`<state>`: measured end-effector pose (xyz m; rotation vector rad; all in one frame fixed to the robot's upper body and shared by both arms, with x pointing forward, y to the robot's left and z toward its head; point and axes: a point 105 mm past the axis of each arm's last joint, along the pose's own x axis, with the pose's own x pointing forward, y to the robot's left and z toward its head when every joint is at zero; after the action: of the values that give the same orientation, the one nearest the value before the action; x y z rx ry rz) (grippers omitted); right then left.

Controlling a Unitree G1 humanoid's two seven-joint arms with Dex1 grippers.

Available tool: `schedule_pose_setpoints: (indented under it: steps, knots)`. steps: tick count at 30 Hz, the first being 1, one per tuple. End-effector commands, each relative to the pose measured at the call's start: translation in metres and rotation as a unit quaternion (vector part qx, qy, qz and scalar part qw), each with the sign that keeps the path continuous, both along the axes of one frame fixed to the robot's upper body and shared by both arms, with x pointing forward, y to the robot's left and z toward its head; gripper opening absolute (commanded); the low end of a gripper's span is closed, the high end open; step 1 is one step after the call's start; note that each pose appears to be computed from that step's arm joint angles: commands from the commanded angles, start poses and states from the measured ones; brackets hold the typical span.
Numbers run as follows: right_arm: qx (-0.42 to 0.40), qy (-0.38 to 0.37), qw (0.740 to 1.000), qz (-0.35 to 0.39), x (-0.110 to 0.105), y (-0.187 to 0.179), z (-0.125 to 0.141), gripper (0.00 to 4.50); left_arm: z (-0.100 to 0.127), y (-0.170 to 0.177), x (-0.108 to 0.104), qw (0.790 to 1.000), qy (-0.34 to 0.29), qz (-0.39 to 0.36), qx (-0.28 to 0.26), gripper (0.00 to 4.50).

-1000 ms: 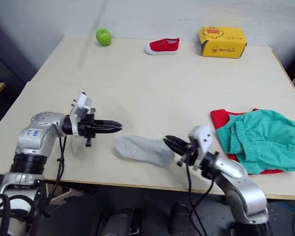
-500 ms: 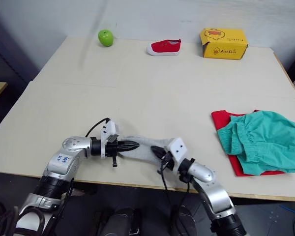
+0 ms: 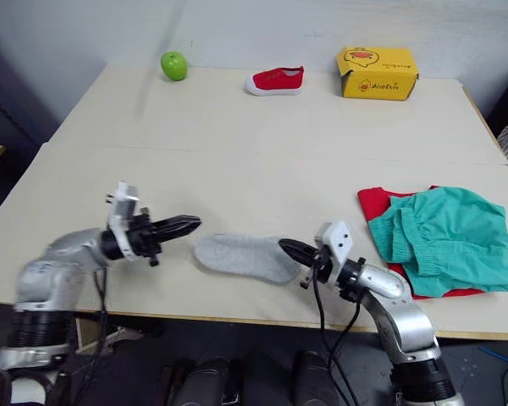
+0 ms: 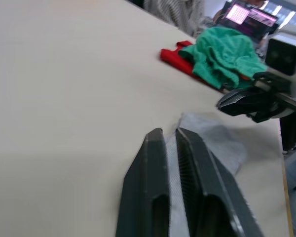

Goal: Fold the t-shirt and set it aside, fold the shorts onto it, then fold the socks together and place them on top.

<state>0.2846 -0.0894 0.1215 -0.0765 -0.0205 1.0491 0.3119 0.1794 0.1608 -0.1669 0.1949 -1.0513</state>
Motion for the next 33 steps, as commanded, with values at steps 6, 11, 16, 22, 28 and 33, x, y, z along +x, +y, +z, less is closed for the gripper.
schedule_pose_setpoints:
  steps: [6,11,16,22,28,33]
  knots:
    - [-0.083,-0.019,0.994,0.067,0.004,0.023,-0.025,0.00,-0.018,0.003,0.001,0.970,0.234,0.063,0.036,2.87]
    - [-0.104,-0.022,0.993,0.055,0.016,0.028,-0.035,0.00,-0.051,-0.017,0.008,0.953,0.289,0.059,0.069,2.87]
    - [-0.117,-0.011,0.990,0.071,0.011,0.030,-0.044,0.00,-0.059,-0.037,0.008,0.950,0.301,0.025,0.079,2.87]
    - [-0.120,-0.001,0.991,0.061,0.008,0.029,-0.049,0.00,-0.052,-0.055,0.012,0.957,0.282,0.008,0.070,1.27]
    - [-0.121,0.004,0.992,0.047,0.009,0.028,-0.053,0.00,-0.031,-0.058,0.018,0.970,0.234,0.001,0.072,0.01]
    - [-0.127,0.010,0.991,0.040,0.008,0.025,-0.057,0.00,0.002,-0.069,0.021,0.981,0.179,-0.031,0.074,0.01]
